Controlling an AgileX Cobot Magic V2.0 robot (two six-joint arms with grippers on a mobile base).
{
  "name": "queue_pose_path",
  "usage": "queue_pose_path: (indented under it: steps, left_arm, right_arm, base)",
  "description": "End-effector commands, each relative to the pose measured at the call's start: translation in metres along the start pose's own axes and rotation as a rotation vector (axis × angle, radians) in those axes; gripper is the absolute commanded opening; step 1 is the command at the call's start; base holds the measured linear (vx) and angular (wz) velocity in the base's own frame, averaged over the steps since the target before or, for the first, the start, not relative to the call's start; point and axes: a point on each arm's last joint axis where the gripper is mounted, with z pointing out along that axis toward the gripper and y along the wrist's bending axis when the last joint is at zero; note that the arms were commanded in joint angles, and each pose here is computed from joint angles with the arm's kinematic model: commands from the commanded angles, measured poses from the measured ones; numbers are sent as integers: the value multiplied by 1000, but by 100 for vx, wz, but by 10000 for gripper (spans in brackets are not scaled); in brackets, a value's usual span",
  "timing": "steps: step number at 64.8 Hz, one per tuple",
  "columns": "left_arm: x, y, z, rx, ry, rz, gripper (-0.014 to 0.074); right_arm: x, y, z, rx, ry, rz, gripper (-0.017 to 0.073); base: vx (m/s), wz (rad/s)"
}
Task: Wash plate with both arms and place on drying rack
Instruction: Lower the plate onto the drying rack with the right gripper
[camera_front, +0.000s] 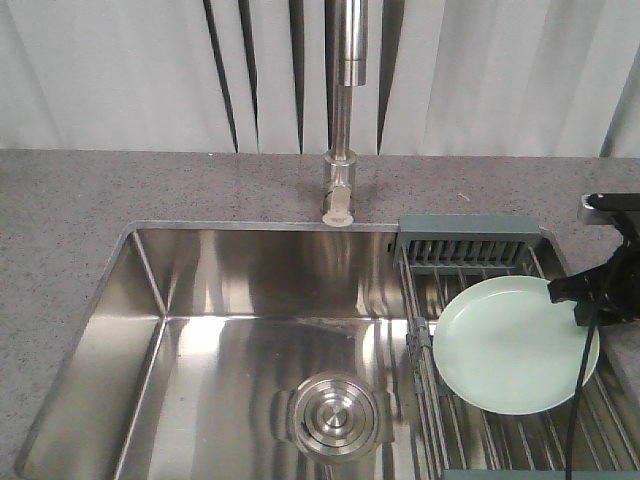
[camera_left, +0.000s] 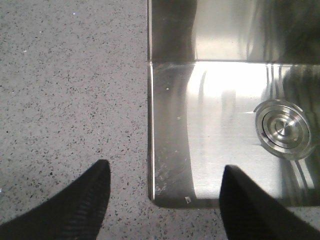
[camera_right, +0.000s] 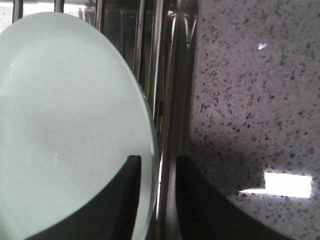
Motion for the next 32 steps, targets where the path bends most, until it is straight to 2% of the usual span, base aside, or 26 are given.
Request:
queue_pose_path:
  steps: [1,8,21,32]
  left_arm:
    - [-10,-2,-5,17,-76,-8,441]
    - [-10,-2,-5,17,-76,-8,441]
    - [-10,-2,-5,17,-76,-8,441]
    - [-10,-2,-5,17,-76,-8,441]
  right_arm:
    - [-9,-1,-18,20,-93,-1,304]
    - [-8,1,-28,20,-107,10,354]
    - [1,9,-60,-9,-143,20,353]
    - [10,33,-96,-15,-213,-56,353]
  base:
    - [0,0]
    - [0,0]
    - [0,0]
    - [0,0]
